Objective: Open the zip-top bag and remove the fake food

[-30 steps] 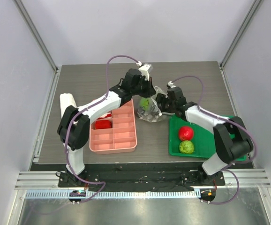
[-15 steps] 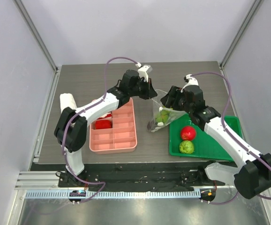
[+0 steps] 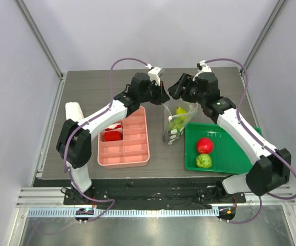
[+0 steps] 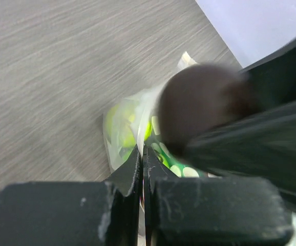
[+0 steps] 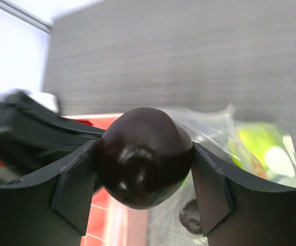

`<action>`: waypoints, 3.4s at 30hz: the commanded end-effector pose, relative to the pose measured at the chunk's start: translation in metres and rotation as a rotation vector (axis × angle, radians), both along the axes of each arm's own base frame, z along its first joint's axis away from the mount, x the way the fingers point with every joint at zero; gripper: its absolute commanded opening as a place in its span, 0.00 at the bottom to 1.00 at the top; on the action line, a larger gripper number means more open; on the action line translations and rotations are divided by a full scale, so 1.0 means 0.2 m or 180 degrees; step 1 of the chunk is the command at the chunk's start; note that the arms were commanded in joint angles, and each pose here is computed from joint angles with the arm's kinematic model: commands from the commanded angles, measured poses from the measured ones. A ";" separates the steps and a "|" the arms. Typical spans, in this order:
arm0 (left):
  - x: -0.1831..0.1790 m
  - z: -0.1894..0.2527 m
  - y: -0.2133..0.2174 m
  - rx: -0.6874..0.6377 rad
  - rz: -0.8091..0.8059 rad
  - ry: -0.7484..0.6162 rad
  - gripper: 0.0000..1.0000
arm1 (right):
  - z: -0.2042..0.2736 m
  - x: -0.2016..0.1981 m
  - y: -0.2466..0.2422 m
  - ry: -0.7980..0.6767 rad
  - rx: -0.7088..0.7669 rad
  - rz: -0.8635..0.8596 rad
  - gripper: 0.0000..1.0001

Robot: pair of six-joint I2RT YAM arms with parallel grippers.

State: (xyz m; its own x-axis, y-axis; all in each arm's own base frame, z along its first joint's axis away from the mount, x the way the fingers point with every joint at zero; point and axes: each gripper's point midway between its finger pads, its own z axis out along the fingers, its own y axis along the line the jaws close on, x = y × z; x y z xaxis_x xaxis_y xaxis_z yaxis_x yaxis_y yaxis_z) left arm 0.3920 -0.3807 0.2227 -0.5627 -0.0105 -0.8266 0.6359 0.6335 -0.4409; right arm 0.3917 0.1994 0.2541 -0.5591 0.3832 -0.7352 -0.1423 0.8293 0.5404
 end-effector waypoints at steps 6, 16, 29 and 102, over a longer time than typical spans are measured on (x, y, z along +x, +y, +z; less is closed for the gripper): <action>0.07 0.19 0.03 0.0059 0.0131 -0.0312 0.00 | 0.52 -0.24 -0.29 -0.0725 -0.0141 -0.0424 0.20; 0.10 0.32 -0.01 -0.0103 0.0042 -0.0433 0.00 | -0.45 -0.53 -0.98 0.0628 -0.0876 -0.2166 0.21; 0.07 0.21 -0.04 -0.0140 -0.0028 -0.0286 0.00 | -0.91 -0.64 -1.10 0.1102 -0.0888 -0.2518 0.91; 0.25 -0.17 0.24 0.0569 0.0499 -0.0234 0.00 | -1.15 0.13 0.23 0.1328 -0.0748 -0.0031 0.73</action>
